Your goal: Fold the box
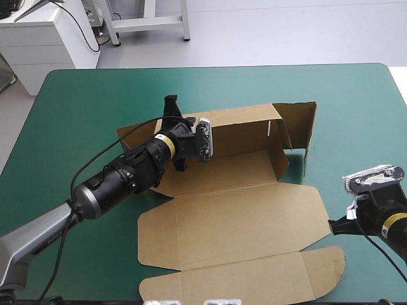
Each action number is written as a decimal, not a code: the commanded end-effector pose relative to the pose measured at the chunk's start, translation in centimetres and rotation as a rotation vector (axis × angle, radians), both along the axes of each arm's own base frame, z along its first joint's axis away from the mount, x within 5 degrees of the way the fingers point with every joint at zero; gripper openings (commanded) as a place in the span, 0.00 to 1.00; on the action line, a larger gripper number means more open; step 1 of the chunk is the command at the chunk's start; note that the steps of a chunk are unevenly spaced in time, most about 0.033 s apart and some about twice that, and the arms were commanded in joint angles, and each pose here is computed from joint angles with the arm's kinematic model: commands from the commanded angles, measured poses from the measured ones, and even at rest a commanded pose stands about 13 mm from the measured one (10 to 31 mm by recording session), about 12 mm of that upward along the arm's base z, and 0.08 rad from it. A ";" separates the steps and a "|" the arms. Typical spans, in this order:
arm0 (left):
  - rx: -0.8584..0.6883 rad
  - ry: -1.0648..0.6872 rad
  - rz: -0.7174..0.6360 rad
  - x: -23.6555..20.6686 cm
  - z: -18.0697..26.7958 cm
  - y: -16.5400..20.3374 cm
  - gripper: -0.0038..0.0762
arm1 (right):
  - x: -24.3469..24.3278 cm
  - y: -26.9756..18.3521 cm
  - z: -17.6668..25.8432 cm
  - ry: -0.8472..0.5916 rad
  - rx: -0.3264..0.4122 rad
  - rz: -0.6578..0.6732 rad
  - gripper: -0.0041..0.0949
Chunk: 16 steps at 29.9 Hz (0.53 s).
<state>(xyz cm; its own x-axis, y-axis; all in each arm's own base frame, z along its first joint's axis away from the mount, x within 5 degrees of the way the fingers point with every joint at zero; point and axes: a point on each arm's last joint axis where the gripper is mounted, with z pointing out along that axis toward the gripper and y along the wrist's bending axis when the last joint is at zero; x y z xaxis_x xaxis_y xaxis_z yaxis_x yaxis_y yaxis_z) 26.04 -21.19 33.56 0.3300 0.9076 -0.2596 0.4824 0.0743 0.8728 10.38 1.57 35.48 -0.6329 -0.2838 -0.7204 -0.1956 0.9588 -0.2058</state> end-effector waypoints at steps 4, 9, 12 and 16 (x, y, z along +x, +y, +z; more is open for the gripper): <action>-0.023 -0.060 -0.056 -1.3 0.6 0.5 0.04 | 0.2 -0.1 1.3 -0.090 0.011 0.000 0.02; -0.032 -0.078 -0.098 -1.4 0.6 0.2 0.04 | 0.2 -0.1 1.3 -0.090 0.013 -0.002 0.02; 0.000 -0.094 -0.111 -1.5 0.4 0.2 0.04 | 0.3 0.0 1.4 -0.100 0.019 0.003 0.02; 0.043 -0.097 -0.124 -1.6 -0.5 0.4 0.04 | 0.5 0.3 1.6 -0.131 0.047 0.021 0.02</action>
